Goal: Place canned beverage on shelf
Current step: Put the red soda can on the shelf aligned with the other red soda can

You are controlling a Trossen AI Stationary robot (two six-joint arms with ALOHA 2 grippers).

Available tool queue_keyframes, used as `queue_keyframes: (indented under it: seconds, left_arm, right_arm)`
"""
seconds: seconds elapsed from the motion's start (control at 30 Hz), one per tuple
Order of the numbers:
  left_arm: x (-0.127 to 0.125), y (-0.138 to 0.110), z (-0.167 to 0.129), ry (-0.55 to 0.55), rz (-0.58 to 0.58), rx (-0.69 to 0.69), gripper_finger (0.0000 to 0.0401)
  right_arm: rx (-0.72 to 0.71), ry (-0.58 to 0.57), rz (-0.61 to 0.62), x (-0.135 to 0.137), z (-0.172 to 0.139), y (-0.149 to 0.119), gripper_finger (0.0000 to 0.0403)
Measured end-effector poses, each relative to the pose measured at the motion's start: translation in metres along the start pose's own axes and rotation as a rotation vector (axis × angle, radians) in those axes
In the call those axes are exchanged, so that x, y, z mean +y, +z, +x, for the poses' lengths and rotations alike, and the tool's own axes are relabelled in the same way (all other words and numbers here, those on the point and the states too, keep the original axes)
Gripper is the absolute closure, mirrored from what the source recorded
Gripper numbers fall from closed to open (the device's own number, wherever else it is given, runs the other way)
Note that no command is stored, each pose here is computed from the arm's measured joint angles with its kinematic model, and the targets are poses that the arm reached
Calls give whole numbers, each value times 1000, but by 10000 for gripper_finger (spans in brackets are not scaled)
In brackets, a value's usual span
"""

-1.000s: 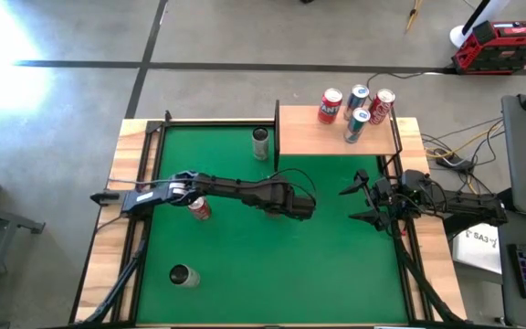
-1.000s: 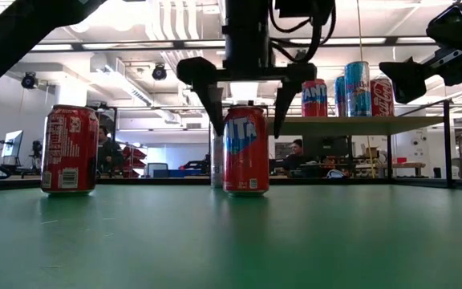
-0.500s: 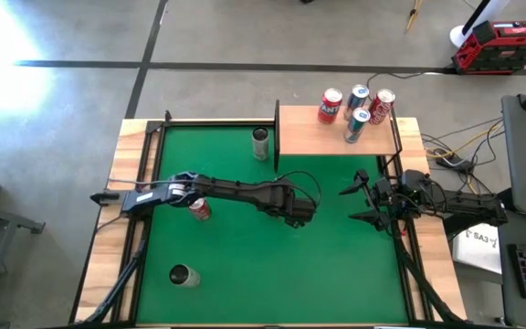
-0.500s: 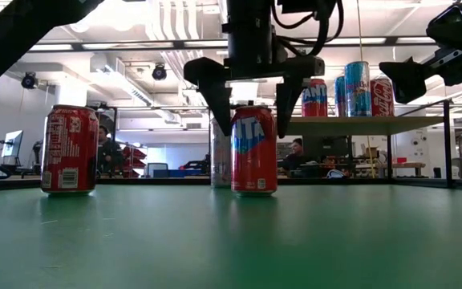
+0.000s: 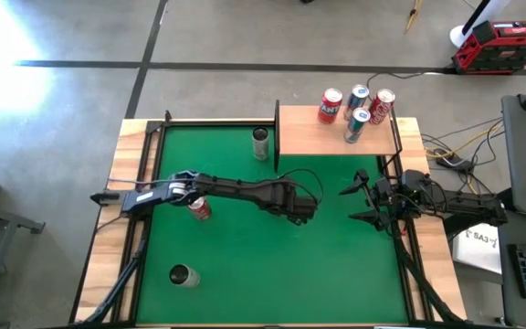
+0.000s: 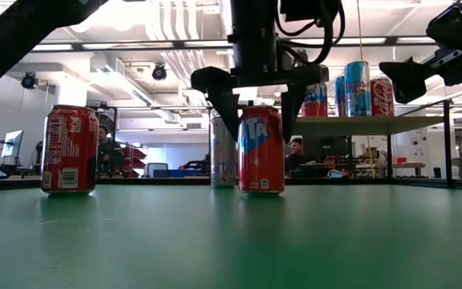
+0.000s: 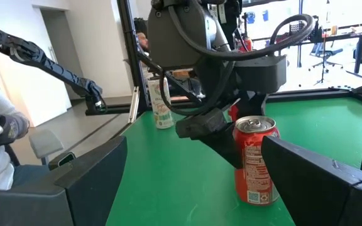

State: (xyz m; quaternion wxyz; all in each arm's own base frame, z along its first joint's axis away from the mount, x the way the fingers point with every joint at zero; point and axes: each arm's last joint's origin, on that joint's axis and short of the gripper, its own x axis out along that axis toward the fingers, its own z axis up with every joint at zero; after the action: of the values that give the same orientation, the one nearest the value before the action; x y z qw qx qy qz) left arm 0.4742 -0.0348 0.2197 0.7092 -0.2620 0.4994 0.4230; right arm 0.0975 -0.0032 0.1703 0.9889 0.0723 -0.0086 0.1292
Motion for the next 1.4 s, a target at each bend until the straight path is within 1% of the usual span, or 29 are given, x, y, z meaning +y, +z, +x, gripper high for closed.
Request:
queue_keyframes:
  seconds: [0.23,0.4,0.53,0.7,0.83,1.03,1.2,1.27,1.4]
  left_arm:
    - [6,12,8,-2,35,15,36]
    - [7,12,9,-3,62,34,42]
    - [7,12,9,-3,70,35,62]
    - [7,12,9,-10,92,45,111]
    - [7,12,9,-13,90,51,113]
    - [7,12,7,-17,-22,54,113]
    - [7,13,6,-6,-213,45,113]
    - [8,13,6,9,-277,39,113]
    - [13,11,4,71,-357,35,113]
  right_arm:
    - [0,0,0,0,0,0,44]
    - [0,0,0,0,0,0,44]
    - [0,0,0,0,0,0,44]
    - [0,0,0,0,0,0,44]
    - [0,0,0,0,0,0,44]
    - [0,0,0,0,0,0,44]
    - [0,0,0,0,0,0,44]
    - [0,0,0,0,0,0,44]
    - [0,0,0,0,0,0,44]
